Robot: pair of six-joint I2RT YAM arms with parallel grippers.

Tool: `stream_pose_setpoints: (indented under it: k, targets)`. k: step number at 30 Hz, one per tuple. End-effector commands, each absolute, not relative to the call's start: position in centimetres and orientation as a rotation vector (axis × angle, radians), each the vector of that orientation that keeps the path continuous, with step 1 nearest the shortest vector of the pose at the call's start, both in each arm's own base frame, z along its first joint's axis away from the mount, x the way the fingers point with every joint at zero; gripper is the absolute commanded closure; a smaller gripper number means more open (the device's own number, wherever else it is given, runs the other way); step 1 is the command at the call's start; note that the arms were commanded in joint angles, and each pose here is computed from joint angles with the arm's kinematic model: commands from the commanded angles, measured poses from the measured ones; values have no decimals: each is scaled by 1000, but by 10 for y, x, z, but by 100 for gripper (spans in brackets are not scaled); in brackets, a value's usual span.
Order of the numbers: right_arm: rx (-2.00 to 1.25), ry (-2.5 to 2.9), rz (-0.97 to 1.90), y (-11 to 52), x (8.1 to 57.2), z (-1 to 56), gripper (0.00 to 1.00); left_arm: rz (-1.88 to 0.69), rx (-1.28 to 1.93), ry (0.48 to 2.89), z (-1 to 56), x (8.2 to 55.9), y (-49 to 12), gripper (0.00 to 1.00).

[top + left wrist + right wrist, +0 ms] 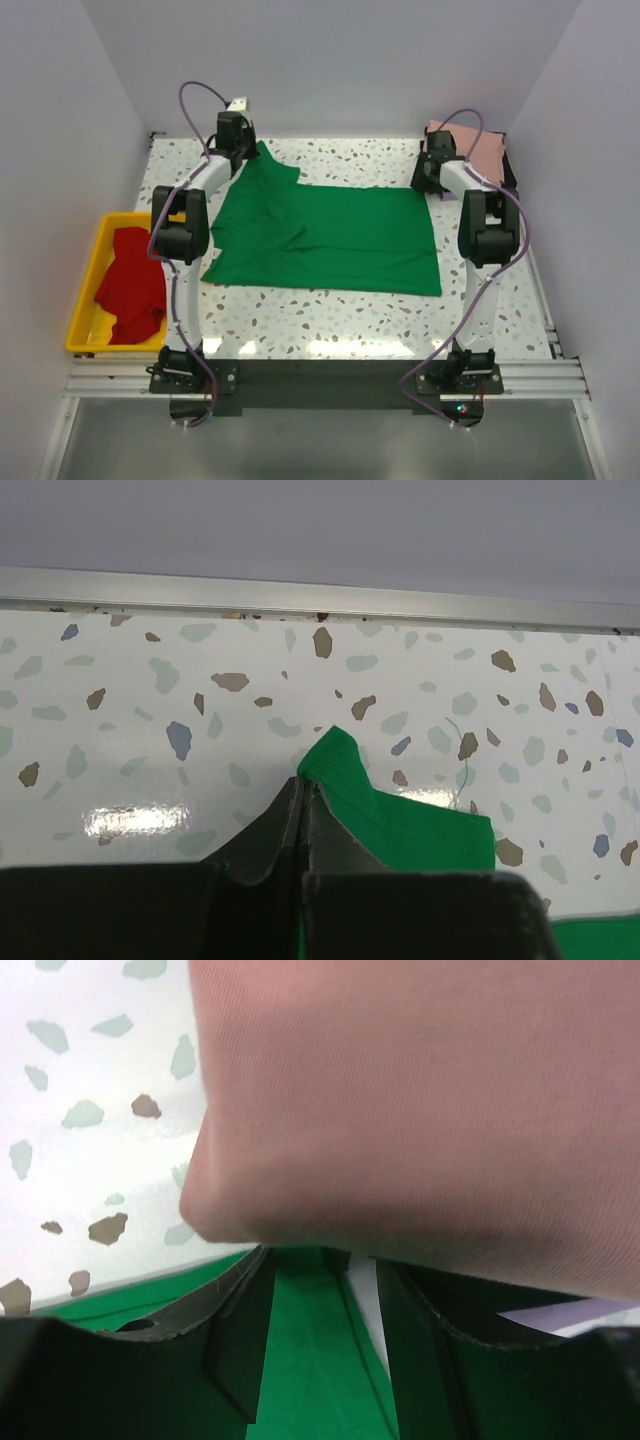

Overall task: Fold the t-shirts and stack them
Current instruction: Fold the tshirt

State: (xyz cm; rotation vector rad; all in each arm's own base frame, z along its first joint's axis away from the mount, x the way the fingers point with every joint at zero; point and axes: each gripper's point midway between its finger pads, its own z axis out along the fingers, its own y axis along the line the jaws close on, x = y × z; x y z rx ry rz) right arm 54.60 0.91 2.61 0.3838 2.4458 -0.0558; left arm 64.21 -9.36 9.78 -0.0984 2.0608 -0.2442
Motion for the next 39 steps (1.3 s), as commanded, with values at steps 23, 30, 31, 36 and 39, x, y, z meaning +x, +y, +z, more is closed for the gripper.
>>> stream_pose_setpoints:
  k: [23,30,31,36,39]
  targets:
    - [527,2320,157,-14,567,51,49,-283,-127,1970,137,648,-79,100]
    - [493,2360,156,4,563,43,50,-293,-128,1970,135,647,-80,100]
    - [491,2365,156,6,562,41,50,-293,-128,1970,135,647,-80,100]
    - [452,2377,163,26,560,36,50,-300,-129,1973,133,647,-79,100]
    - [446,2395,131,28,558,30,50,-306,-132,1978,131,647,-78,100]
